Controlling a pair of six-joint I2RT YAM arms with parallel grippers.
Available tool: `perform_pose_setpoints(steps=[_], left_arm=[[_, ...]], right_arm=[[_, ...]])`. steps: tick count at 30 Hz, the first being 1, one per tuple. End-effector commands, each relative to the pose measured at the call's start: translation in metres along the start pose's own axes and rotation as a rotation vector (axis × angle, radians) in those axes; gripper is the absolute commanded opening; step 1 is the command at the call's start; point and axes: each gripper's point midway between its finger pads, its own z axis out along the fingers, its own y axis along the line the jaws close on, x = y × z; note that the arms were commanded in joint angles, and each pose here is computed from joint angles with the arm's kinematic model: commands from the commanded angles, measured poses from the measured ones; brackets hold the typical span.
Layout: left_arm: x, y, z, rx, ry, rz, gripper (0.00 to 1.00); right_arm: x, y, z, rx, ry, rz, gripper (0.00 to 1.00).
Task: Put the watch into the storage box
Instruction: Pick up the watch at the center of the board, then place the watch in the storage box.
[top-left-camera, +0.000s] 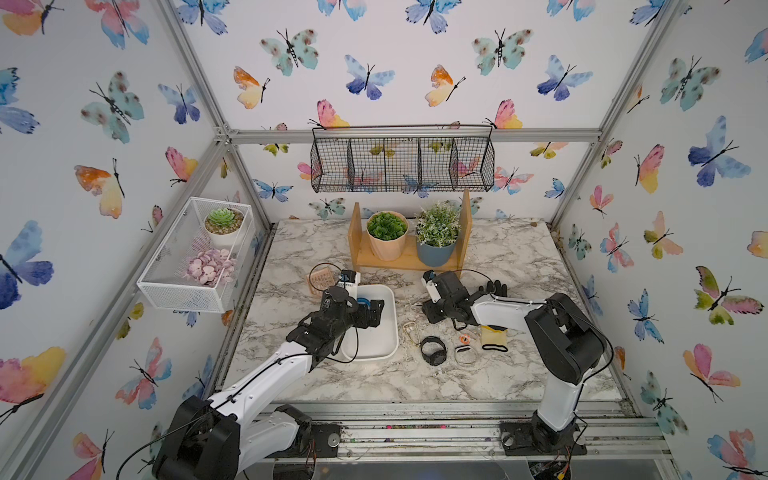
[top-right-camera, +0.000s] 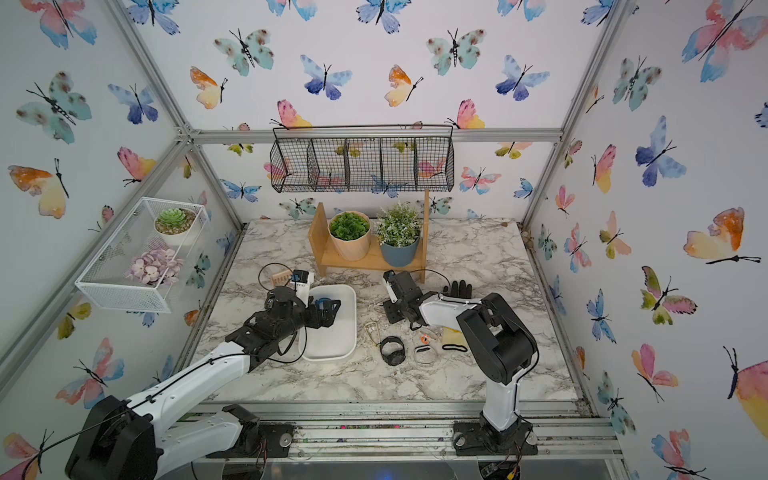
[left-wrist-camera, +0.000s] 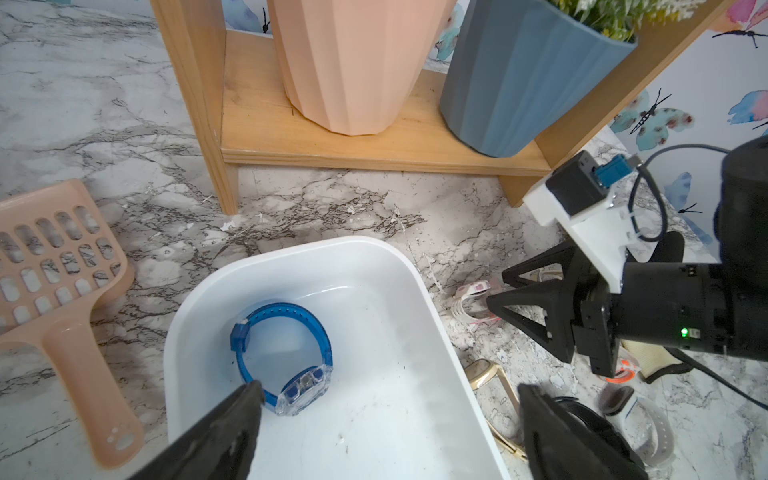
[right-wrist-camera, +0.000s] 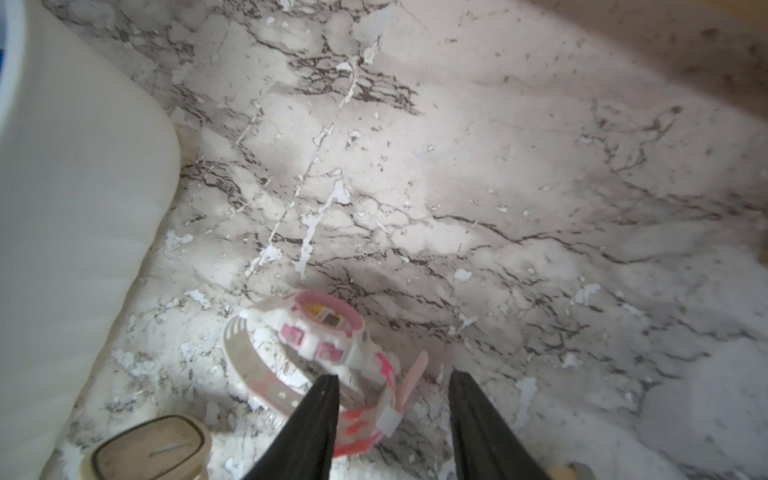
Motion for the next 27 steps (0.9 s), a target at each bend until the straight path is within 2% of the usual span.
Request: perform_pose_setpoints(steps=[1,10,16,22,27], left_arm=[[-0.005,-0.002,-0.001,0.005,-0.02,0.013,0.99],[-0.009,-0.001,-0.004,-0.008,-0.031,0.015,0.98],[-0.016,0.007,-0.01,-0.058,-0.055,-0.004,0.99],[-0.027,0.024,-0.025,-0.15,-0.1,-0.047,0.99],[-0.036,0.062,-0.037,-0.231,-0.112,-0.158,0.99]], right_arm=[[-0.004,0.0,0.007,-0.019,0.0,-0.005,0.44],[-0.001,0.003,0.009,-0.037,0.011,-0.006,0.27],[-0.004,0.002,0.002,-0.029,-0.002,-0.005,0.04],[-0.039,0.005,-0.032,-0.03,-0.095,-0.035,0.02],[-0.077,0.037,-0.066,-0.107,-0.205,-0.115,0.02]])
